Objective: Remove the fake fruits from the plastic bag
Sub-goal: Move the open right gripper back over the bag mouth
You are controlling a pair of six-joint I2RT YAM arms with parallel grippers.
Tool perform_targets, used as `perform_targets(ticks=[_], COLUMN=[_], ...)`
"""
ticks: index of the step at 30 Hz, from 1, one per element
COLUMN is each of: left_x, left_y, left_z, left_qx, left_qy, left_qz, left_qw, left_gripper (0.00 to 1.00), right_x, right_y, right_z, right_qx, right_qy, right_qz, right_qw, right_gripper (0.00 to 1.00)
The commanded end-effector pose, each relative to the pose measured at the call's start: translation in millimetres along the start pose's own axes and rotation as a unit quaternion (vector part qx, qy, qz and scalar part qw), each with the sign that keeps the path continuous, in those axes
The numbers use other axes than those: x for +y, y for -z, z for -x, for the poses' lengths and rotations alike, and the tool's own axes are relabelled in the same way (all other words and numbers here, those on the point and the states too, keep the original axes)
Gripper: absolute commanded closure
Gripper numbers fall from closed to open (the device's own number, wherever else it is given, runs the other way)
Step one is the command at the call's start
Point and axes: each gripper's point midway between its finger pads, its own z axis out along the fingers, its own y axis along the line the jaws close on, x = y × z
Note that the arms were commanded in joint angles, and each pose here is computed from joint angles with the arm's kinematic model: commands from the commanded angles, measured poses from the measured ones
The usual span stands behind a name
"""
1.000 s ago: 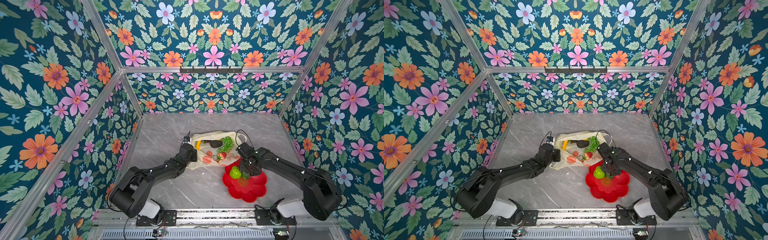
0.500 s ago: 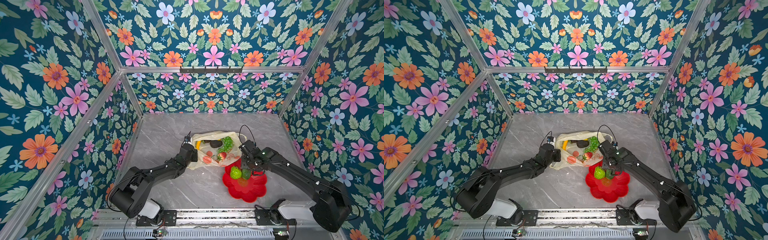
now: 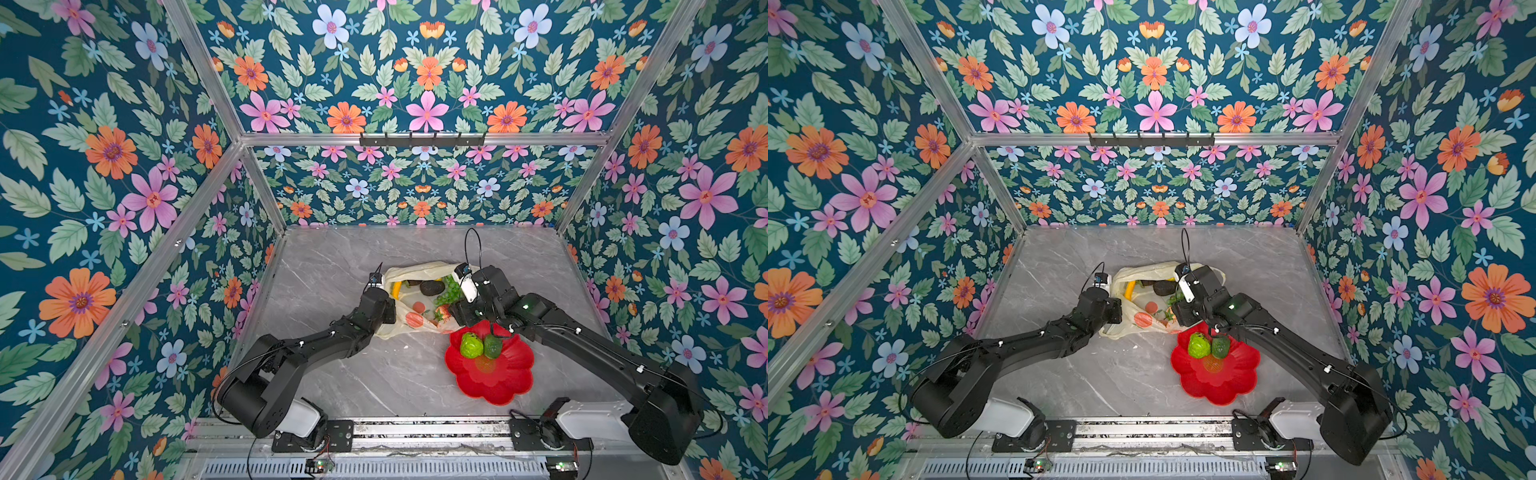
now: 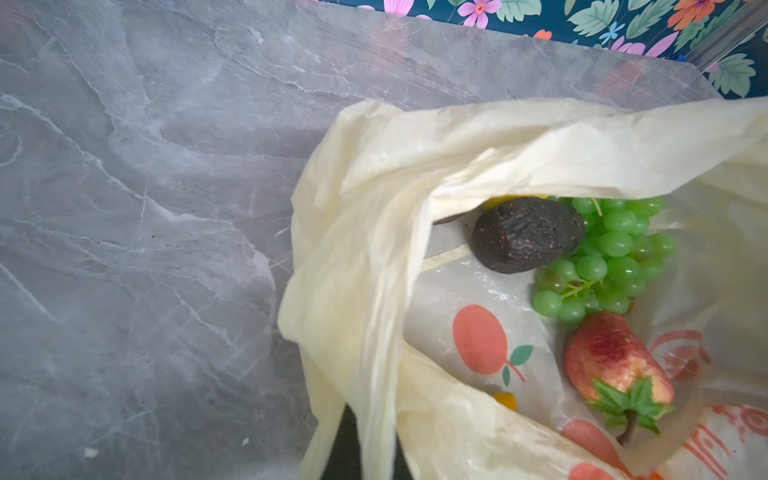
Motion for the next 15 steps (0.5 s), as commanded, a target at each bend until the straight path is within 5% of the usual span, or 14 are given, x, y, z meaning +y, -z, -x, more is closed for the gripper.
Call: perform_targets(ticks=[1,15], left_x=[-1.3,-1.5], left_y=[0.2,-0.2], left_z=[4.1,3.0], left_qx=[-0.005,-0.003], left_qy=[-0.001,-0.002], left_qz=[-0.001,-0.002], left_qw=[1.0,1.0], left_gripper=[0.95,0.95], right_x=[20.6,-3.8], right_y=[-9.8,-95.6], right_z=[25.5,6.7], right_qx=[-0.043,0.064], right_qy=[0.112,0.199], right_qz=[0.064,0.112], right_qw=[0.991,0.971], right_gripper=[0.29,0.29])
